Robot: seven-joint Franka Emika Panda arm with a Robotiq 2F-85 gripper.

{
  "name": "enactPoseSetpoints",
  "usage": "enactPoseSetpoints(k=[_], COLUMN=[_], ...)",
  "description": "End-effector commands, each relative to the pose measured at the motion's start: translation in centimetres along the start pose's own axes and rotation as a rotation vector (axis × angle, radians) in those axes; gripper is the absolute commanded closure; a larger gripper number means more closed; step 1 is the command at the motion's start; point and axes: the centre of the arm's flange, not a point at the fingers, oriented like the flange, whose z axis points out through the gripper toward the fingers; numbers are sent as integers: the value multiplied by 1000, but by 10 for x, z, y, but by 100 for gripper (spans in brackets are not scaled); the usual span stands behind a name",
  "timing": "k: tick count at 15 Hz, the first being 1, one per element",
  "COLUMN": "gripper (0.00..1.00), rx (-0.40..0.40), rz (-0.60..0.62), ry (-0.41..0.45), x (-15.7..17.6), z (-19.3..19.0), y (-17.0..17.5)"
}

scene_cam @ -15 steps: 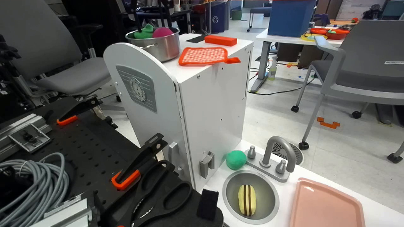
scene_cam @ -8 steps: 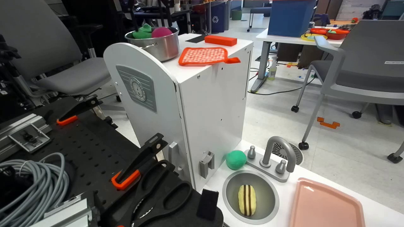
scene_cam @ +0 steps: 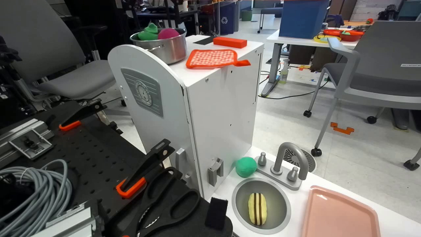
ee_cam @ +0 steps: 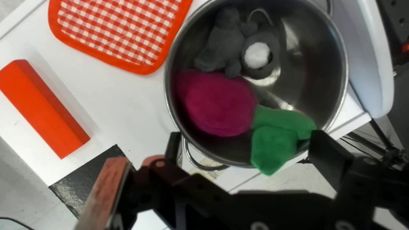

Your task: Take the plush toy out of the pot

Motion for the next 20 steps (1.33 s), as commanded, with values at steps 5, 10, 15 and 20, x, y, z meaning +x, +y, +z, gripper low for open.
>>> enactPoseSetpoints(k=[5, 10, 15, 20], gripper=[0, 0, 0, 0], rx=[30, 52, 96, 152], rz=[1, 24, 33, 28], ry=[66, 79, 64, 25], x=[-17, -28, -41, -49], z=[-22, -24, -16, -2], y=[-9, -4, 1, -4])
